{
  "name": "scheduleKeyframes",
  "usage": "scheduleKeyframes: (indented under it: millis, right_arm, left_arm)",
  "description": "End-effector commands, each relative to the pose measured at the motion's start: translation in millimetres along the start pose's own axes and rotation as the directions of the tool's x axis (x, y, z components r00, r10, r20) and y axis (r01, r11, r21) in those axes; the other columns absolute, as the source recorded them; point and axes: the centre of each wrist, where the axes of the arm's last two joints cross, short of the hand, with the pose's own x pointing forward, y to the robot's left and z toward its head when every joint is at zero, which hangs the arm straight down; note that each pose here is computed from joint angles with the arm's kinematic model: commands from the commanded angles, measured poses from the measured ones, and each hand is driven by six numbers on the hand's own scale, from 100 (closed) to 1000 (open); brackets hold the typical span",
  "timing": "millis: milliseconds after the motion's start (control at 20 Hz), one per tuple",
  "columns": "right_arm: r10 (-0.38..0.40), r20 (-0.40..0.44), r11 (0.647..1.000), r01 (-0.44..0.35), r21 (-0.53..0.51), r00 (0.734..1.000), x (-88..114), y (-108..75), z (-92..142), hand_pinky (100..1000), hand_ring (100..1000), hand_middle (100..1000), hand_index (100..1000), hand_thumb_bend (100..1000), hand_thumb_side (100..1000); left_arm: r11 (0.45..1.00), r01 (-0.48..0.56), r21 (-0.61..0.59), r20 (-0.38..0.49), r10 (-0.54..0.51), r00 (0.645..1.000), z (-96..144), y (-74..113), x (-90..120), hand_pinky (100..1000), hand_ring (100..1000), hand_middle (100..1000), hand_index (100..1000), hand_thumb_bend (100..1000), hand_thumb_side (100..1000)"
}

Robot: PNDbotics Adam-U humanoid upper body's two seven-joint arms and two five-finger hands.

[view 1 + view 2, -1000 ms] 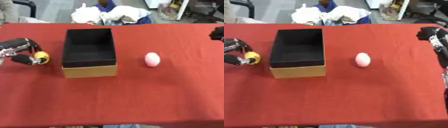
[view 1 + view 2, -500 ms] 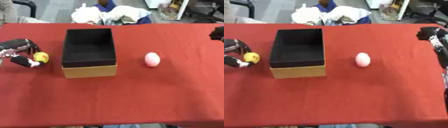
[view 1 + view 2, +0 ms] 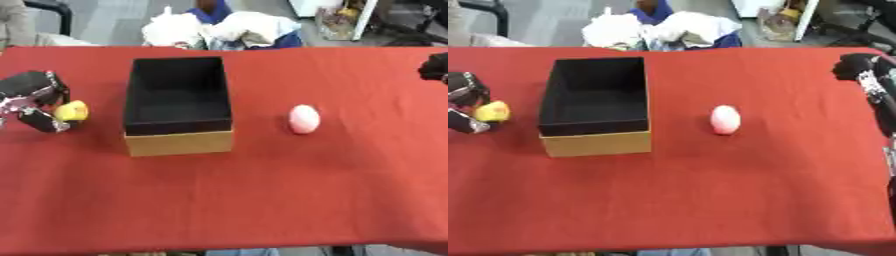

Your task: Pick up objects on the table and place them in the box.

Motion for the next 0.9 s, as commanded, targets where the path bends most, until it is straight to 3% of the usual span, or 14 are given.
scheduleKeyframes:
  millis: [50, 300, 550, 750, 900]
  right_arm:
    - [0.019, 0.022, 1.000, -0.019, -0.004, 1.000, 6.4, -9.8, -4.8, 736, 715, 638, 755, 100, 761]
    - [0.020, 0.020, 1.000, -0.020, -0.003, 1.000, 6.0, -9.9, -4.4, 736, 715, 637, 755, 100, 761]
    - [0.017, 0.023, 1.000, -0.017, 0.004, 1.000, 5.9, -7.8, -5.5, 736, 715, 638, 755, 100, 760]
    - [0.011, 0.027, 1.000, -0.012, 0.014, 1.000, 6.1, -4.9, -7.5, 737, 716, 638, 755, 100, 761]
    - [0.009, 0.031, 1.000, -0.009, 0.016, 0.999, 6.3, -3.9, -8.8, 737, 716, 638, 755, 100, 758]
  left_arm:
    - [0.982, 0.011, 0.188, -0.013, -0.009, 1.000, 0.8, 32.7, -6.6, 287, 192, 184, 321, 371, 150]
    - [0.936, -0.012, 0.352, 0.044, -0.004, 0.999, -5.1, 72.4, 4.6, 287, 191, 181, 321, 365, 100]
    - [0.891, -0.087, 0.445, 0.158, 0.018, 0.987, -20.4, 108.8, 32.7, 288, 237, 182, 320, 390, 100]
    - [0.888, -0.117, 0.445, 0.254, 0.000, 0.967, -35.4, 118.4, 60.6, 292, 244, 186, 324, 419, 100]
    - [0.901, -0.121, 0.417, 0.312, -0.017, 0.950, -44.9, 113.4, 78.9, 295, 246, 186, 326, 406, 100]
